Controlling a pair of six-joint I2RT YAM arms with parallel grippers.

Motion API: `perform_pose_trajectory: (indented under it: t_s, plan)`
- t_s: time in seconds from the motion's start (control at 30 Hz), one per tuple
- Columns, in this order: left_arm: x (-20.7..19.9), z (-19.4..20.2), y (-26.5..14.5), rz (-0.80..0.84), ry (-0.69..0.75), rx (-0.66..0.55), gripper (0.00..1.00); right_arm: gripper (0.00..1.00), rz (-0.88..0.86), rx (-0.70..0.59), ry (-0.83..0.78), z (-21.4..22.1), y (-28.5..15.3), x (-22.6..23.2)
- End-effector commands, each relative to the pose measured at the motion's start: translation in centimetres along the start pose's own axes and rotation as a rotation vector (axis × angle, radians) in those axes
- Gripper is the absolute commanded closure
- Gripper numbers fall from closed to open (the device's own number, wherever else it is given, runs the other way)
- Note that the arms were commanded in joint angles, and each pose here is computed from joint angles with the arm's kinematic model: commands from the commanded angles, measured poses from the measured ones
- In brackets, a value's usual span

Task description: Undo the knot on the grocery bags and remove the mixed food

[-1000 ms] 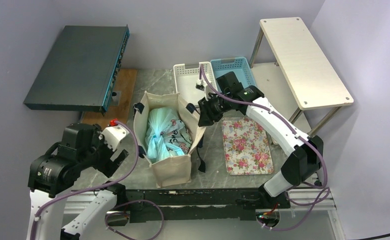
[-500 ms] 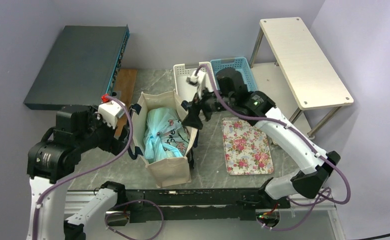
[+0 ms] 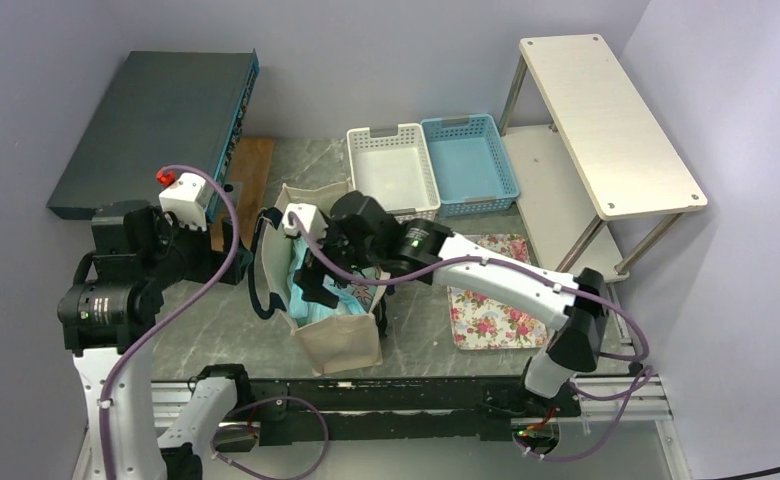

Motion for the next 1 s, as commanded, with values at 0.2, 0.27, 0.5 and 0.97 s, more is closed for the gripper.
perform_pose_trajectory:
  t_s: [0.2,0.27,0.5,0.97]
  plan:
    - [-0.2,0.2,0.8,0.056,-0.192,-0.023,0.07,0.04,0.180,0.032,0.066,2.1,4.6,-2.0]
    - [-0.1,0.4,0.8,0.051,-0.192,-0.024,0.07,0.06,0.206,0.061,0.054,3.2,5.2,-2.4]
    - [0.0,1.0,1.2,0.053,-0.198,-0.002,0.07,0.71,0.183,0.135,0.064,5.3,5.4,-2.6]
    - [-0.2,0.2,2.1,0.107,-0.178,-0.001,0.06,1.00,0.240,-0.244,0.024,-6.9,-2.7,-4.0]
Point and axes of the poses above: each gripper's point midway between its finger pads, its own y axis out along the fingers, its own x axis along the line the jaws close on, z = x × y, the point moved 5 cm from there along -y, back along the fingers, and after that the axes turned 9 degrees about -y, right-handed, at the moved point
